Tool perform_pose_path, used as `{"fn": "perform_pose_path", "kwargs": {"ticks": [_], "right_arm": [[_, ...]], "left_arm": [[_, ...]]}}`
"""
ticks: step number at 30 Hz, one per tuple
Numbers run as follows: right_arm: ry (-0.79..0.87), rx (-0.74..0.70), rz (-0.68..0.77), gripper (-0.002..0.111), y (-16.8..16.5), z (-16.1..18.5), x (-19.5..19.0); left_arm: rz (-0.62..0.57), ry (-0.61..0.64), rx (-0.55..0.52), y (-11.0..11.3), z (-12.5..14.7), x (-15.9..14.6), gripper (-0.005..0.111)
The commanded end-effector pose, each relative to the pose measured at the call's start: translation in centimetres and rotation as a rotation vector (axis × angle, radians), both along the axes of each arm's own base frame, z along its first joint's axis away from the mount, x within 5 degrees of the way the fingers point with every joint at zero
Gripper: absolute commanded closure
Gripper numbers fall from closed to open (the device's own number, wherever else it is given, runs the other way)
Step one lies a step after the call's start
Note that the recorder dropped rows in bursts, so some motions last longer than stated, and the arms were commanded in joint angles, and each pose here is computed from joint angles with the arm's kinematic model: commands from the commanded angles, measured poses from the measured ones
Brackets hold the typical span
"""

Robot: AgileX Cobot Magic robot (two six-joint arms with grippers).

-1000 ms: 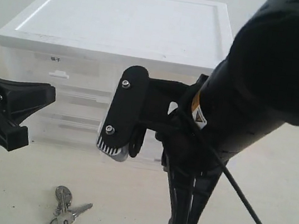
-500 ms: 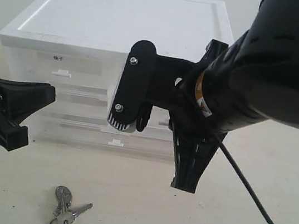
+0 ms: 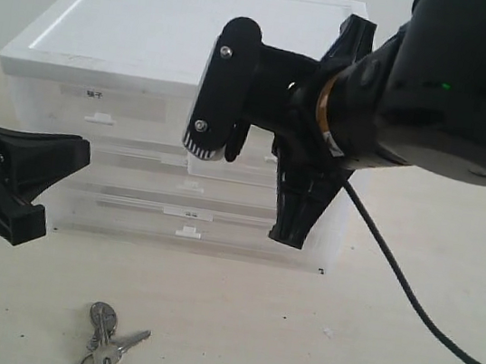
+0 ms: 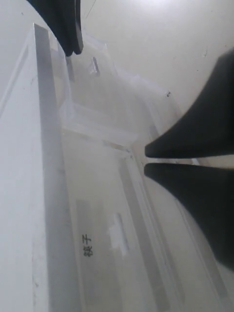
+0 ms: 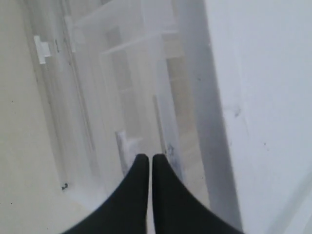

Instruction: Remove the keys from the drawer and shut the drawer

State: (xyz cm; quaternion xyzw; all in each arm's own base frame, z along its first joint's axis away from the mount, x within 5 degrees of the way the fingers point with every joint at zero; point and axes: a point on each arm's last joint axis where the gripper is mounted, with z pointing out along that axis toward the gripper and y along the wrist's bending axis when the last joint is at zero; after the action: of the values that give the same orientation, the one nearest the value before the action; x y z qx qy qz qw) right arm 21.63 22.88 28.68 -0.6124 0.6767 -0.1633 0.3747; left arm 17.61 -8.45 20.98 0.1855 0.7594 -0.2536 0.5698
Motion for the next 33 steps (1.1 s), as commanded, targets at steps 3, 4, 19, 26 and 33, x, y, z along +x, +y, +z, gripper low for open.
{"fn": "perform_pose_path", "kwargs": {"ticks": [3,4,19,26,33], "right_arm": [[0.003,0.018,0.024,0.108,0.6,-1.4,1.3],[0.0,0.042,0.04,0.108,0.9,-1.4,1.3],[-0.1,0.106,0.012,0.108,1.1,-0.6,1.9],[-0.092,0.156,0.0,0.108,1.3,-0.5,1.9],[-0.059,0.194,0.005,0.108,1.8,-0.3,1.1]], "left_arm": [[0.005,-0.003,-0.006,0.0,0.1,0.0,0.102],[0.005,-0.003,-0.006,0.0,0.1,0.0,0.102],[0.014,0.013,0.008,0.1,-0.2,-0.1,0.102],[0.017,0.021,0.013,0.2,-0.3,-0.1,0.102],[-0.079,0.076,0.052,-0.4,-0.9,-0.8,0.102]]}}
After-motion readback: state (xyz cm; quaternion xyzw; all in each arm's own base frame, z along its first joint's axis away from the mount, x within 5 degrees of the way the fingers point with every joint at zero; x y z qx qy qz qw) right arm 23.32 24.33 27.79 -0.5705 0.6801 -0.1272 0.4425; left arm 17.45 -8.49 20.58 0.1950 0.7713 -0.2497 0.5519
